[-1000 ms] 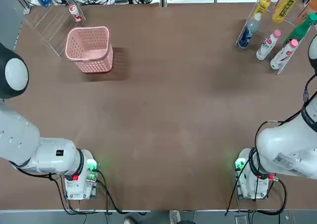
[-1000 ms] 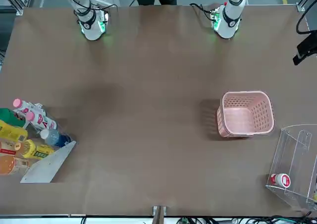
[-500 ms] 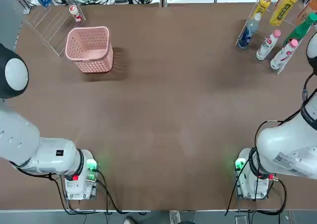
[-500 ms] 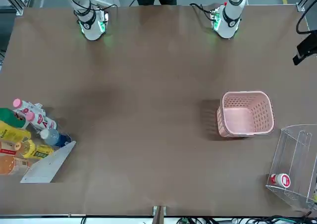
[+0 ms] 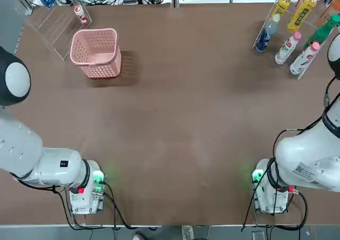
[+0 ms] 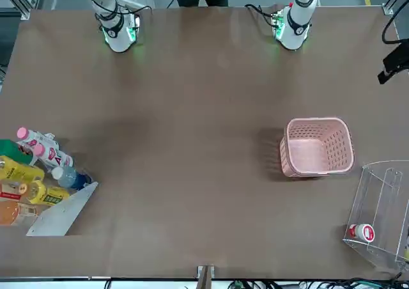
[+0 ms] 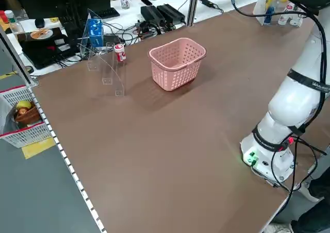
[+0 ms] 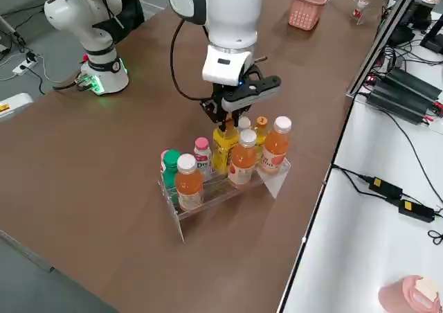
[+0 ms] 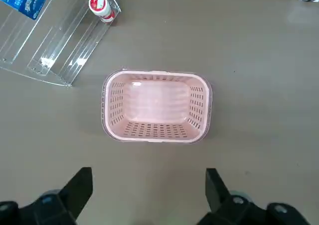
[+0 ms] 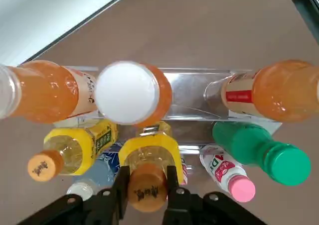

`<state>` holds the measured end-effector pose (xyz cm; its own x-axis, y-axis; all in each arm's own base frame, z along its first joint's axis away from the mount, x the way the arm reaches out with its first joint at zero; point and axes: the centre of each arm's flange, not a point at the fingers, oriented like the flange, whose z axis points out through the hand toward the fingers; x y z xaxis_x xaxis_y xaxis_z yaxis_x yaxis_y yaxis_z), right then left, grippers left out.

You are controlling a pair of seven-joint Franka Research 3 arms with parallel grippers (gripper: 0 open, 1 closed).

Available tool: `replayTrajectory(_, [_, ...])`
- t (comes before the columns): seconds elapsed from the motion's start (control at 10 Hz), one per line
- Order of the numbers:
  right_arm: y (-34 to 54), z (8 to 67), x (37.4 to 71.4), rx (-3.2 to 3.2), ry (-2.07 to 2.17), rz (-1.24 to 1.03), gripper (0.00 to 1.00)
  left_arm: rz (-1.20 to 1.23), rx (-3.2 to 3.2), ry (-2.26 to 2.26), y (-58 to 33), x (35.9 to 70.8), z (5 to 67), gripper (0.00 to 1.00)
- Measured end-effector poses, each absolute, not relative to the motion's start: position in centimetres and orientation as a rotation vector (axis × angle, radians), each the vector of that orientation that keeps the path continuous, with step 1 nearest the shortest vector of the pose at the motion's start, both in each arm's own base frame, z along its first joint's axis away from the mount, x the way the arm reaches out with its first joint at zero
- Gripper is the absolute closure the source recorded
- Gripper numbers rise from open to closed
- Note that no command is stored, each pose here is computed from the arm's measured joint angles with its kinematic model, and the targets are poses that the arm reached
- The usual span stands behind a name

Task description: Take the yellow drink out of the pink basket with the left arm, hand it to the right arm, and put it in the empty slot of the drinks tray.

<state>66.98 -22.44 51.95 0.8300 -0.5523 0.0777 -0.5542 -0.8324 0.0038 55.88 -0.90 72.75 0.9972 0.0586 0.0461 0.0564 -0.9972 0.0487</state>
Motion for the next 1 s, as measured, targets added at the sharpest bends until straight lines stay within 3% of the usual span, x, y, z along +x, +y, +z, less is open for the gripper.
replayTrajectory(1.0, [-22.6,48.8,67.3,2.983,-0.901,0.073,0.66,0.077,3.095,0.107,-0.4,55.8,72.9,0.0])
